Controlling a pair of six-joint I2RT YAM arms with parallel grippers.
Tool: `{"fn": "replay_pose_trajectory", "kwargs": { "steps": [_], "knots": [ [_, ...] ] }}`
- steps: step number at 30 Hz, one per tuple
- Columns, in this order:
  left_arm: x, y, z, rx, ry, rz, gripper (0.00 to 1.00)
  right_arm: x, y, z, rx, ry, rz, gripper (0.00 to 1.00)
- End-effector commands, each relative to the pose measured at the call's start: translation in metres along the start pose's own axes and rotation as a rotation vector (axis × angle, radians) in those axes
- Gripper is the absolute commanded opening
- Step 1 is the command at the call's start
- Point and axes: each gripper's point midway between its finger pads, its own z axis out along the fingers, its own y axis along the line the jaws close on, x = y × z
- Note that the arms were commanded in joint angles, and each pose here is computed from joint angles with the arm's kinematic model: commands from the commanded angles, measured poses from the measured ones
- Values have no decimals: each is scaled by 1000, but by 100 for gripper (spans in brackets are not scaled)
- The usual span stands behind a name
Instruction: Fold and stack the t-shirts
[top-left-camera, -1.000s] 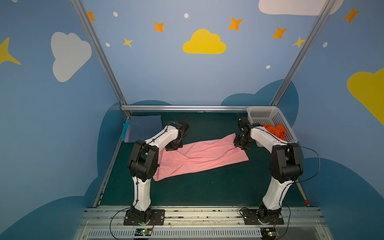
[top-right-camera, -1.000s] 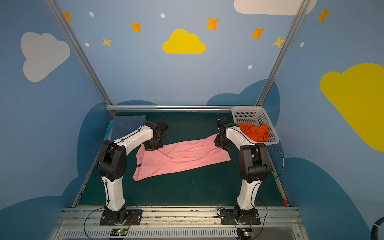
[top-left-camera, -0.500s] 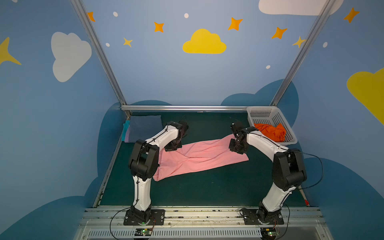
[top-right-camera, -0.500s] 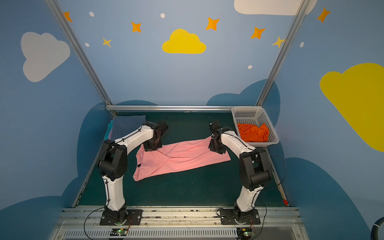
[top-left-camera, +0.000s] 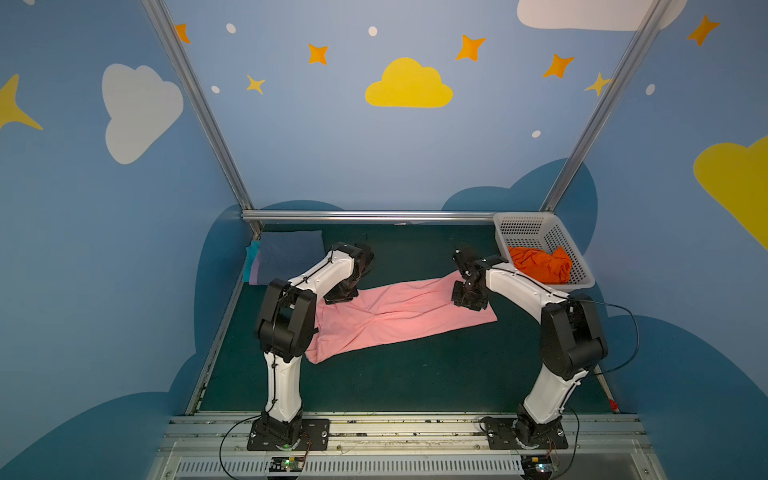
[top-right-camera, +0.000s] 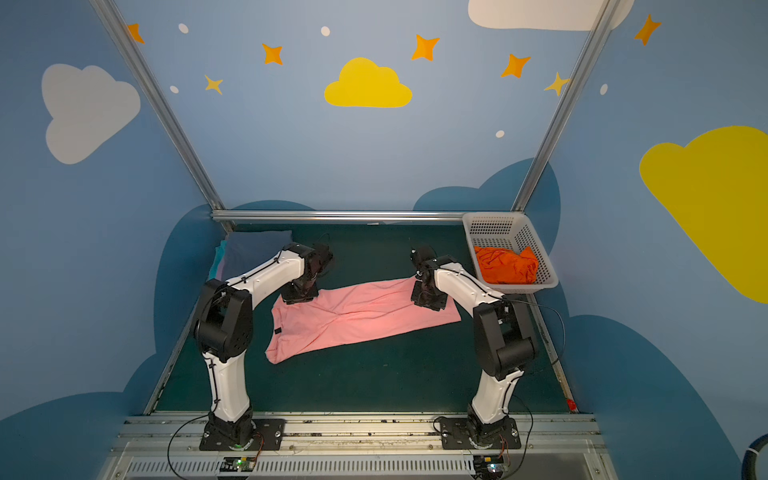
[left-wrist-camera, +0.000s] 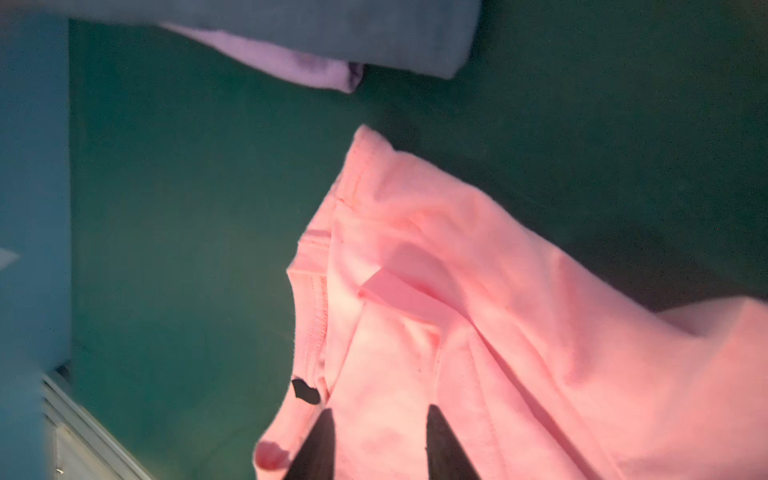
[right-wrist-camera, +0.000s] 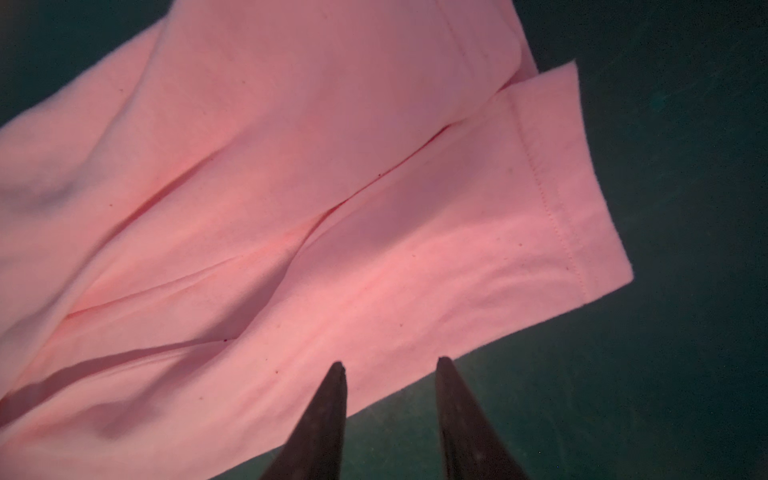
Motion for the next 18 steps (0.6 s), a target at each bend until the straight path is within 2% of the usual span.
{"fn": "replay_pose_trajectory", "kwargs": {
  "steps": [1, 3, 5, 7, 8, 10, 13, 15, 18],
  "knots": [
    [-9, 11, -19, 1, -31, -22, 44, 7, 6, 5, 9, 13, -19, 37],
    [-8, 13, -27, 22, -38, -29, 39, 10, 22, 3, -34, 10, -51, 36],
    [-4, 18, -37, 43, -51, -38, 32, 14, 48, 0, -100, 4, -115, 26],
    [6, 22, -46, 80, -62, -43, 24, 20, 78, -1, -162, 2, -195, 9],
    [12, 21, -49, 110, -61, -45, 23, 21, 92, -2, -189, 2, -225, 7],
    [30, 8, -51, 207, -38, -31, 27, 25, 117, -1, -221, 9, -292, 8],
    [54, -15, -52, 298, -14, 19, 45, 29, 141, 3, -236, 20, -355, 13],
    [68, -31, -53, 318, -29, 77, 49, 32, 151, 5, -252, 33, -369, 13],
    [81, -50, -47, 279, -39, 166, 54, 31, 153, 5, -277, 49, -335, 13]
  ]
}}
